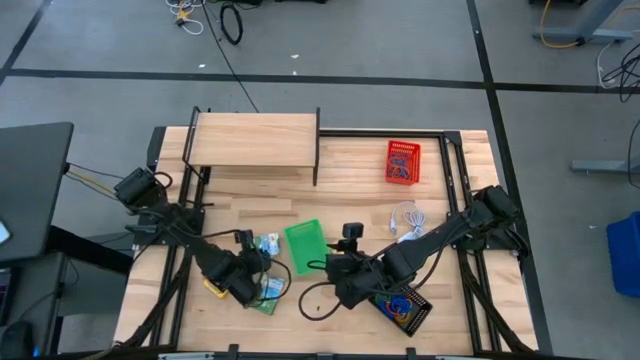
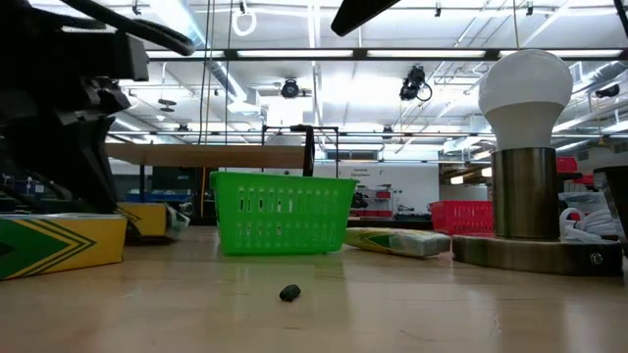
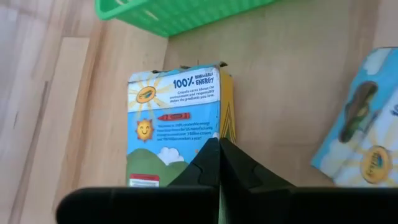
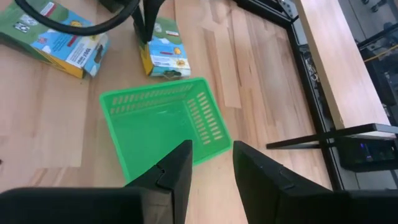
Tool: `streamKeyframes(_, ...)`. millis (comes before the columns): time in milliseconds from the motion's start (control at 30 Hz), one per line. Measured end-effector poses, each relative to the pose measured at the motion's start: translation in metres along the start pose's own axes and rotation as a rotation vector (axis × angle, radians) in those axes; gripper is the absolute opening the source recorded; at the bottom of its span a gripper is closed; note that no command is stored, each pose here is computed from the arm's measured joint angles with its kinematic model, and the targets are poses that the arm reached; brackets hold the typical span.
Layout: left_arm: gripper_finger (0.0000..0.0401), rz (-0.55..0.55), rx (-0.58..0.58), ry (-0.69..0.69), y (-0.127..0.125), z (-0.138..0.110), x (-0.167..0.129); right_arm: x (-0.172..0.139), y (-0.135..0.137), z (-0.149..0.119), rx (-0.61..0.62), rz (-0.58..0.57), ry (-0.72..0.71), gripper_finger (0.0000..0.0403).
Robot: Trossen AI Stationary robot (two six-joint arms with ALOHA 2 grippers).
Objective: Pick & Place Office Desk Supplies
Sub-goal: Put the yellow crayon box into the green basket
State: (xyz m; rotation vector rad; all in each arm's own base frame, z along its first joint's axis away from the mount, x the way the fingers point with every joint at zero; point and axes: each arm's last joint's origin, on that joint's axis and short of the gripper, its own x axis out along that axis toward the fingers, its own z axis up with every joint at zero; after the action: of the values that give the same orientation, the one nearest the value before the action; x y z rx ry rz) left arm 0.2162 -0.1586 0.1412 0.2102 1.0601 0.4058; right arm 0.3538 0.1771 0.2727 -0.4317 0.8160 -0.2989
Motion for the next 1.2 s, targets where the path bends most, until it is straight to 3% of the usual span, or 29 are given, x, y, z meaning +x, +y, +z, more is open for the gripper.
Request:
streamKeyframes(333, 0.0001, 0.000, 0.005, -0.029, -0.006, 0.008, -0.016, -0.001, 0.002, 0.000, 0.015, 0.013, 0.000, 0.0126)
streamKeyframes(467, 0.0001, 0.012, 0.010, -0.031, -0.005, 0.010, -0.019, 0.001, 0.007, -0.003, 0.014, 0.111, 0.017, 0.0126)
streamKeyframes(700, 0.0001, 0.039, 0.019, -0.046, -0.005, 0.009, -0.025, 0.045, 0.021, -0.045, -0.022, 0.127, 0.049, 0.0129)
streamKeyframes(900, 0.0001, 0.049, 0.026, -0.041, -0.004, 0.017, -0.034, 0.066, 0.015, -0.055, -0.011, 0.105, 0.019, 0.0184)
streamKeyframes(1067, 0.0000, 0.046, 0.038, -0.053, -0.004, 0.029, -0.046, 0.066, 0.015, -0.042, -0.097, 0.115, -0.100, 0.0244)
streamKeyframes(1200, 0.0000, 0.037, 0.056, -0.090, -0.007, 0.039, -0.060, 0.067, 0.014, -0.037, -0.199, 0.100, -0.149, 0.0255)
